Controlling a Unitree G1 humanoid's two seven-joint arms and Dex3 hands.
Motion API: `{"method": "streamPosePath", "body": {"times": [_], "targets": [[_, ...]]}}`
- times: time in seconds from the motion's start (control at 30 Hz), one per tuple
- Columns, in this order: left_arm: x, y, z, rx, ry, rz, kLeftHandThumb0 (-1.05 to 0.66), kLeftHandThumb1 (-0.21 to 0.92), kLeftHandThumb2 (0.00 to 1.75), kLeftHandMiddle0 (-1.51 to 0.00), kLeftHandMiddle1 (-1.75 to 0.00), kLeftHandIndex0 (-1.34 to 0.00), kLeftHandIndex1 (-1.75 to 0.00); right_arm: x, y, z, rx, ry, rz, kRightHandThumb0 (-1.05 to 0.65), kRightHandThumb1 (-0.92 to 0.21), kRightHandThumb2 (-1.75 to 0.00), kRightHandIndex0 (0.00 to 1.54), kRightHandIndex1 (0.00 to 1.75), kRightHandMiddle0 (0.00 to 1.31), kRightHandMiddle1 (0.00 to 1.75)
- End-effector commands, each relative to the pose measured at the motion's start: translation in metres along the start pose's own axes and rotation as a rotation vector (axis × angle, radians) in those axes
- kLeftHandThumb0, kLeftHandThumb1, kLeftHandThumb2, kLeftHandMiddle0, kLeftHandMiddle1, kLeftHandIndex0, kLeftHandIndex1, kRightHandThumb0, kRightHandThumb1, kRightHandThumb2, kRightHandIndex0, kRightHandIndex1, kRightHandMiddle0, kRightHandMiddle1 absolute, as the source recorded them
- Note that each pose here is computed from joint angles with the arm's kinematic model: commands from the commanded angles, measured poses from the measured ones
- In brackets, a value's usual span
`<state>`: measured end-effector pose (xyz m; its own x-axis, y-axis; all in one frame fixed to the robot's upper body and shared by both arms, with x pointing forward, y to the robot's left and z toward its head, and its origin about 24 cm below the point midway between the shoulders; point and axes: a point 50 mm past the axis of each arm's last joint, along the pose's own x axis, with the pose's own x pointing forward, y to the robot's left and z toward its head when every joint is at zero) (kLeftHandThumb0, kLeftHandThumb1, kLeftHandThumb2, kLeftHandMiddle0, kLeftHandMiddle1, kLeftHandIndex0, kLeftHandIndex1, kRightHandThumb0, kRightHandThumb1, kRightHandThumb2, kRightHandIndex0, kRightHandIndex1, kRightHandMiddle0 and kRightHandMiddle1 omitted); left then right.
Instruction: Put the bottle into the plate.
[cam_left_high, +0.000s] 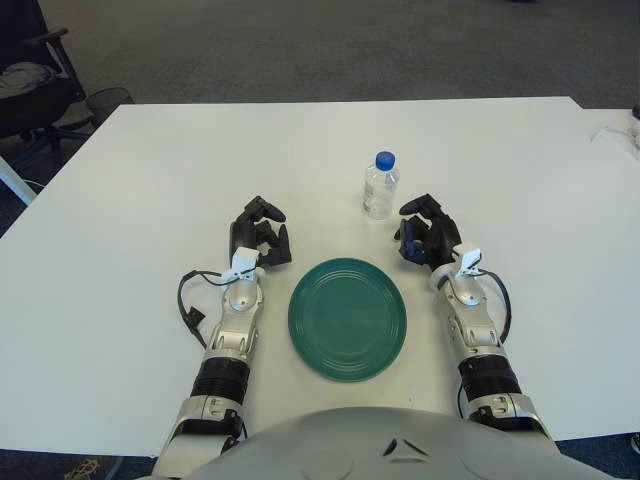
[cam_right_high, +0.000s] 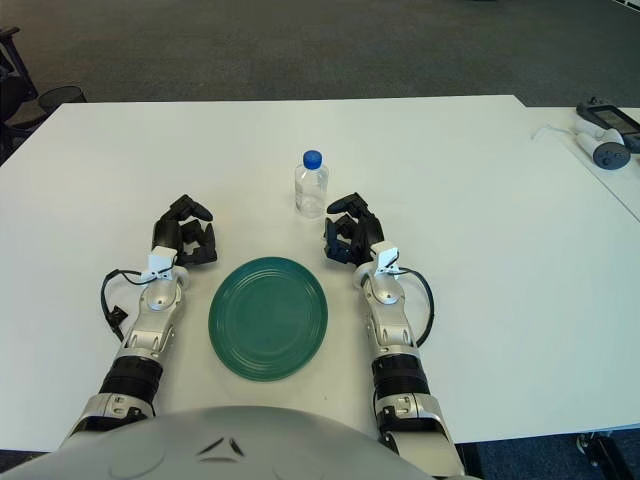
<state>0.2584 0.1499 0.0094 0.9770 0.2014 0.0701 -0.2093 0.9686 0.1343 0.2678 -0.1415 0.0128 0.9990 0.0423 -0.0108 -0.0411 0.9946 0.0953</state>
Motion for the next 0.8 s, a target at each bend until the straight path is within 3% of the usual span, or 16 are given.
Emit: {"method": "streamPosePath", "body": {"times": [0.0, 0.2, 0.37, 0.47, 0.77], "targets": [[-0.003, 0.001, -0.008, 0.046, 0.043, 0.005, -0.54, 0.14, 1.54, -1.27, -1.75, -0.76, -1.75, -0.002, -0.006, -0.009, 0.031, 0.044, -0.033, 0.0, -0.48, -1.08, 0.52, 1.69, 0.34, 1.64], [-0.004, 0.001, -0.009, 0.046, 0.054, -0.008, -0.54, 0.14, 1.54, -1.28, -1.75, -0.76, -1.75, 0.001, -0.006, -0.002, 0.038, -0.011, -0.074, 0.0, -0.55, -1.03, 0.45, 1.73, 0.26, 1.69], [-0.004, 0.001, -0.008, 0.029, 0.058, -0.005, -0.54, 0.14, 1.53, -1.28, -1.75, -0.75, -1.75, 0.001, -0.005, 0.002, 0.003, -0.051, -0.139, 0.0, -0.73, -0.8, 0.27, 1.74, 0.2, 1.69], [-0.005, 0.002, -0.008, 0.021, 0.057, -0.003, -0.54, 0.14, 1.53, -1.28, -1.75, -0.75, -1.75, 0.0, -0.003, 0.004, -0.012, -0.063, -0.171, 0.0, -0.8, -0.7, 0.24, 1.73, 0.16, 1.69], [-0.006, 0.001, -0.008, 0.023, 0.045, 0.004, -0.54, 0.14, 1.53, -1.27, -1.75, -0.75, -1.75, -0.002, -0.002, 0.007, 0.015, -0.079, -0.224, 0.0, -0.88, -0.58, 0.22, 1.69, 0.1, 1.72]]}}
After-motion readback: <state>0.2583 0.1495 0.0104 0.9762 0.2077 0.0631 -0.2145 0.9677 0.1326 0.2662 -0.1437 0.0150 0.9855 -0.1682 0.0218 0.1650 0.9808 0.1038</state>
